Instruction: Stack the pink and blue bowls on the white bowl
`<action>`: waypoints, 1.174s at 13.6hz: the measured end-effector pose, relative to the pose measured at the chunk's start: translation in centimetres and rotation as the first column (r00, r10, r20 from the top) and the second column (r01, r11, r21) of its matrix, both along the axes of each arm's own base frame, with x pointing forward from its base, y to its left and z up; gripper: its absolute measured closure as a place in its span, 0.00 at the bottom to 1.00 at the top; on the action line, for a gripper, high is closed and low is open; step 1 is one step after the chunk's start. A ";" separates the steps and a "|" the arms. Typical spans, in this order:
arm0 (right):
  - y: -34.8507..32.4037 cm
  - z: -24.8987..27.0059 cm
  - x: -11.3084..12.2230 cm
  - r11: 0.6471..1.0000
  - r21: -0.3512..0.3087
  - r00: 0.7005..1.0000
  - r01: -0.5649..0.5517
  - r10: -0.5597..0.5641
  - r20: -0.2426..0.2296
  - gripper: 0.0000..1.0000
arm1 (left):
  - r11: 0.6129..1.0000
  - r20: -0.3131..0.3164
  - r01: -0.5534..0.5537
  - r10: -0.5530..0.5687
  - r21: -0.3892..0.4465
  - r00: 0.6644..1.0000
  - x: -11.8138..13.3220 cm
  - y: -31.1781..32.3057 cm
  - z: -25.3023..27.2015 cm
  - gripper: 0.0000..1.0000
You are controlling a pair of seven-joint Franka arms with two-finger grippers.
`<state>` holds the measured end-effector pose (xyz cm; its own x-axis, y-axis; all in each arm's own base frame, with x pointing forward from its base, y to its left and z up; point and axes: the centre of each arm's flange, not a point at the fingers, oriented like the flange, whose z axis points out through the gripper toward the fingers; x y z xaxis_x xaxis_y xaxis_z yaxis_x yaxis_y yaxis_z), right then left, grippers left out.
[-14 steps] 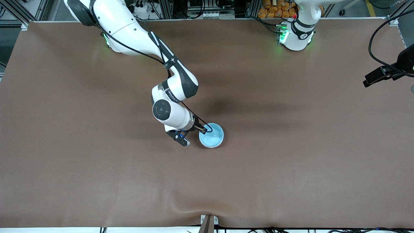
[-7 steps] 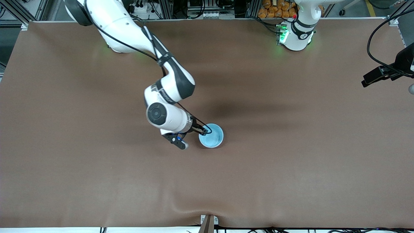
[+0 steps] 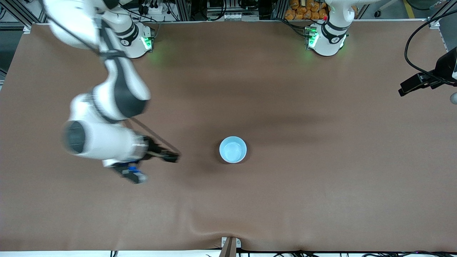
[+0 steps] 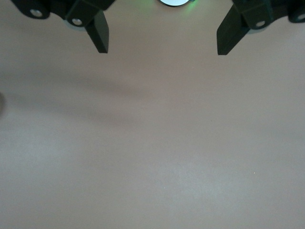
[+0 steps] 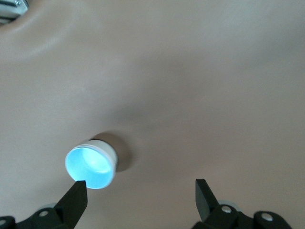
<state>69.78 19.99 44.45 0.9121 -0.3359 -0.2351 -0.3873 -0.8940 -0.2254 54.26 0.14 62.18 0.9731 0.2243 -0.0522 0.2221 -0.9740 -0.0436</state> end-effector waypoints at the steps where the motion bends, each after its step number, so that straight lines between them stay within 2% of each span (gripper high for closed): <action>1: -3.3 1.2 0.2 0.999 -0.005 0.999 -0.047 0.047 0.015 0.00 | 1.000 -0.001 0.000 0.000 0.000 1.000 0.0 0.0 0.0 0.00; 3: -8.6 3.9 0.1 0.989 -0.073 0.990 -0.131 0.134 0.046 0.00 | 1.000 -0.001 0.000 0.000 0.000 1.000 -0.2 0.0 0.3 0.00; 5: -11.3 8.5 -1.0 0.956 -0.218 0.971 -0.196 0.220 0.096 0.00 | 1.000 -0.005 0.002 -0.002 0.001 1.000 -0.6 -0.2 0.6 0.00; 6: -11.7 11.2 -2.4 0.937 -0.265 0.961 -0.229 0.260 0.090 0.00 | 1.000 -0.004 0.007 -0.007 0.001 1.000 -0.6 -0.4 0.7 0.00; 9: -13.8 18.3 -7.4 0.922 -0.274 0.953 -0.272 0.298 0.054 0.00 | 0.999 -0.003 0.039 -0.039 0.002 0.999 -0.8 -2.1 0.8 0.00; 11: -14.3 21.8 -10.5 0.925 -0.278 0.954 -0.259 0.289 0.074 0.00 | 0.998 -0.005 0.065 -0.065 0.002 0.998 -0.8 -3.6 0.8 0.00; 14: -14.8 22.0 -13.6 0.928 -0.294 0.956 -0.228 0.271 0.115 0.00 | 0.997 -0.011 0.071 -0.071 0.002 0.997 -0.9 -3.9 0.6 0.00; 16: -15.7 20.2 -14.6 0.930 -0.298 0.960 -0.214 0.257 0.111 0.00 | 0.997 -0.014 0.073 -0.073 0.003 0.997 -0.9 -4.0 0.5 0.00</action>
<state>55.16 4.30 64.64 0.9899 -0.1399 -0.0218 -0.1397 -0.9901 0.0100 53.34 -3.85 62.70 0.9861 0.1529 -0.0652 0.1499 -0.9875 -0.0492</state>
